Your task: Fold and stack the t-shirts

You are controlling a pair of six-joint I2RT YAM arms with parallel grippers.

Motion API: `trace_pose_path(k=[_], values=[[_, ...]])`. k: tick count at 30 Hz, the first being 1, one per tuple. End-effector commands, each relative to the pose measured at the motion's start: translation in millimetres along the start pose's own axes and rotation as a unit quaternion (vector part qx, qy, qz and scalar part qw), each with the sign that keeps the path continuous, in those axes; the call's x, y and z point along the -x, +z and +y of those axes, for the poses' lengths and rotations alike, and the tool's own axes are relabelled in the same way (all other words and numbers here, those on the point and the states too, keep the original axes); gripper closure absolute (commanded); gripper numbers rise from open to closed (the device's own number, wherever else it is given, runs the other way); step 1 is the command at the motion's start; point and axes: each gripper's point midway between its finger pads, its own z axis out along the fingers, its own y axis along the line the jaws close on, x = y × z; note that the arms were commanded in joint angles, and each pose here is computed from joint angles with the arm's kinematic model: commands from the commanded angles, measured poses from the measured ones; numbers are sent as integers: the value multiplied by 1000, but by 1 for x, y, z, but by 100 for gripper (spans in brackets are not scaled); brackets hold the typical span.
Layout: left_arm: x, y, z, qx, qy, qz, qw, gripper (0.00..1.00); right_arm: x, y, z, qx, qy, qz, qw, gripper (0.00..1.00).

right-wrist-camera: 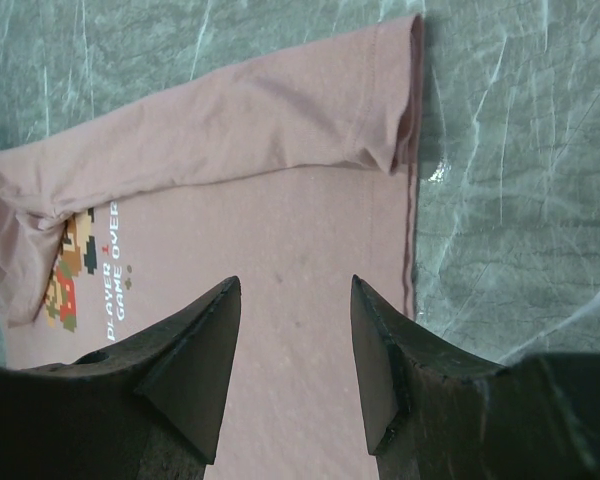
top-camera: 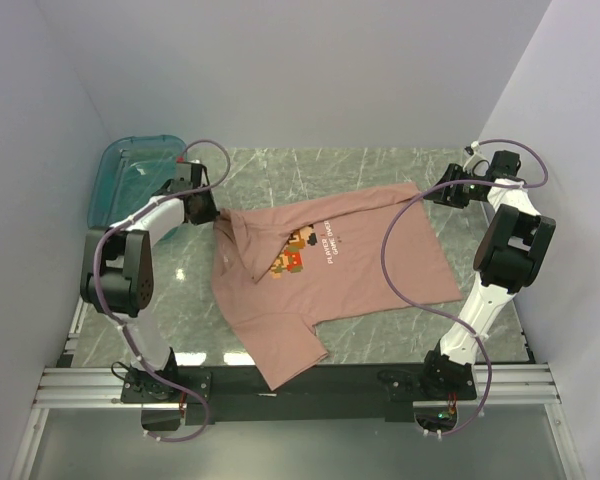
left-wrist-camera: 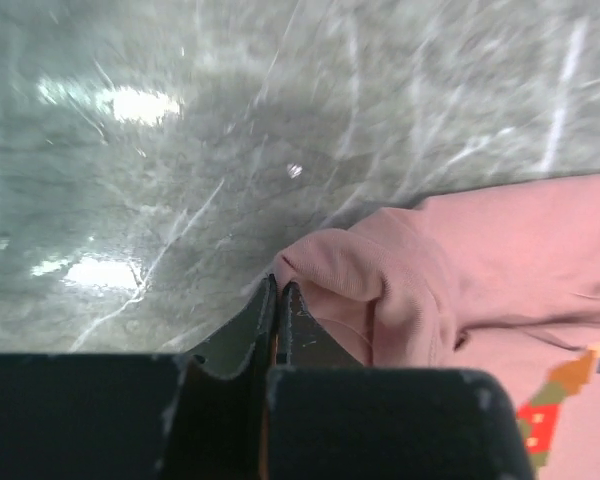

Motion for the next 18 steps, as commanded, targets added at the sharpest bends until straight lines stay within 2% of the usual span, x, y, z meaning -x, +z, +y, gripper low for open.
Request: trace_pose_path(k=[1, 3, 4, 7, 9, 13, 18], values=[[28, -25, -4, 14, 21, -56, 998, 98, 4, -3, -5, 1, -4, -5, 1000, 45], [24, -25, -2, 22, 25, -51, 998, 92, 4, -2, -4, 1, -4, -4, 1000, 45], [24, -25, 2, 31, 24, -52, 998, 84, 3, -2, -4, 1, -3, -3, 1000, 45], [22, -25, 9, 49, 19, -52, 997, 72, 5, -3, -3, 1, -5, -5, 1000, 45], [33, -35, 3, 38, 11, -79, 996, 66, 4, -4, -5, -1, -6, -5, 1000, 45], [44, -57, -15, -10, 1, -103, 995, 59, 3, -3, -5, 0, -6, -3, 1000, 45], [43, -49, -46, -79, -9, -63, 995, 59, 3, -1, -5, 0, -5, -2, 1000, 45]])
